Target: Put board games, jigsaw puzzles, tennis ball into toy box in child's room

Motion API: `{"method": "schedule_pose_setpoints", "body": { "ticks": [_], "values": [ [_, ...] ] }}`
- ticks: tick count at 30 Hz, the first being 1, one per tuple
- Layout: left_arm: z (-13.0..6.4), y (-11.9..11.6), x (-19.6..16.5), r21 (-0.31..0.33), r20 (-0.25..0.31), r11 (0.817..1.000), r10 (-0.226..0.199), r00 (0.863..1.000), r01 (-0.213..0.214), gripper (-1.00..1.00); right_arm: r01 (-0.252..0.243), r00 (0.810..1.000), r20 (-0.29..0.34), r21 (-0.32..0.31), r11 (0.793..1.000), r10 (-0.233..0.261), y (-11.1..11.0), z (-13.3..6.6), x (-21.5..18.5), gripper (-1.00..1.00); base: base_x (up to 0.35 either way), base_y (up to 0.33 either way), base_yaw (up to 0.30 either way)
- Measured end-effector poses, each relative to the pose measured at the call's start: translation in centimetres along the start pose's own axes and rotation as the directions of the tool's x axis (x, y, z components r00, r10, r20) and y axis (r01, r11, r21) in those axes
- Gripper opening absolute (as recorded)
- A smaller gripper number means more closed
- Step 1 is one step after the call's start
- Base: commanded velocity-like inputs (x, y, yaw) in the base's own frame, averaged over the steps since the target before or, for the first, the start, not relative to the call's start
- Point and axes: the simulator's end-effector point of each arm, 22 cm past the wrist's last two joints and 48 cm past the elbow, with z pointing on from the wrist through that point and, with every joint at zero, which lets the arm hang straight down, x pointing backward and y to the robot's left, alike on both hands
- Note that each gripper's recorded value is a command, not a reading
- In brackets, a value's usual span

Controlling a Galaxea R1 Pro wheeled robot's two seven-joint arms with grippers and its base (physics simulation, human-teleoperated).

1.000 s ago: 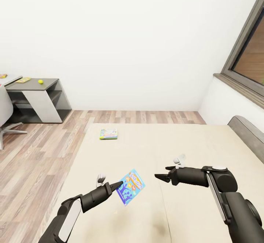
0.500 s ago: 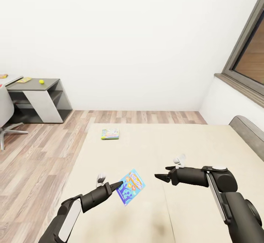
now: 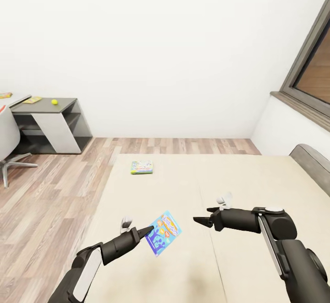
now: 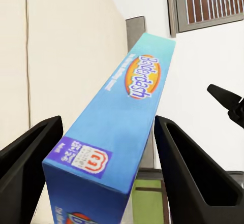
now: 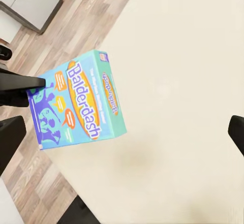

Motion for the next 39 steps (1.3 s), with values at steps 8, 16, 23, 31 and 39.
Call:
{"method": "schedule_pose_setpoints", "body": {
  "ticks": [8, 16, 23, 31, 39],
  "values": [
    [-0.01, 0.03, 0.00, -0.001, 0.000, 1.000, 0.001, 1.000, -0.001, -1.00, 0.000, 1.000, 0.000, 0.000, 1.000, 0.000, 0.00, 0.00, 0.00, 1.00, 0.000, 0.263, 0.000],
    [-0.02, 0.06, 0.01, -0.002, -0.001, 1.000, 0.002, 1.000, -0.002, -1.00, 0.000, 1.000, 0.000, 0.000, 1.000, 0.000, 0.00, 0.00, 0.00, 1.00, 0.000, 0.285, 0.000],
    [-0.01, 0.08, 0.01, -0.003, -0.001, 1.000, 0.003, 1.000, -0.003, -1.00, 0.000, 1.000, 0.000, 0.000, 1.000, 0.000, 0.00, 0.00, 0.00, 1.00, 0.000, 0.290, 0.000],
    [-0.03, 0.09, 0.01, -0.003, -0.001, 1.000, 0.003, 1.000, -0.003, -1.00, 0.000, 1.000, 0.000, 0.000, 1.000, 0.000, 0.00, 0.00, 0.00, 1.00, 0.000, 0.292, 0.000],
    [-0.02, 0.08, 0.01, -0.003, -0.001, 1.000, 0.003, 1.000, -0.003, -1.00, 0.000, 1.000, 0.000, 0.000, 1.000, 0.000, 0.00, 0.00, 0.00, 1.00, 0.000, 0.292, 0.000]
  ]
}}
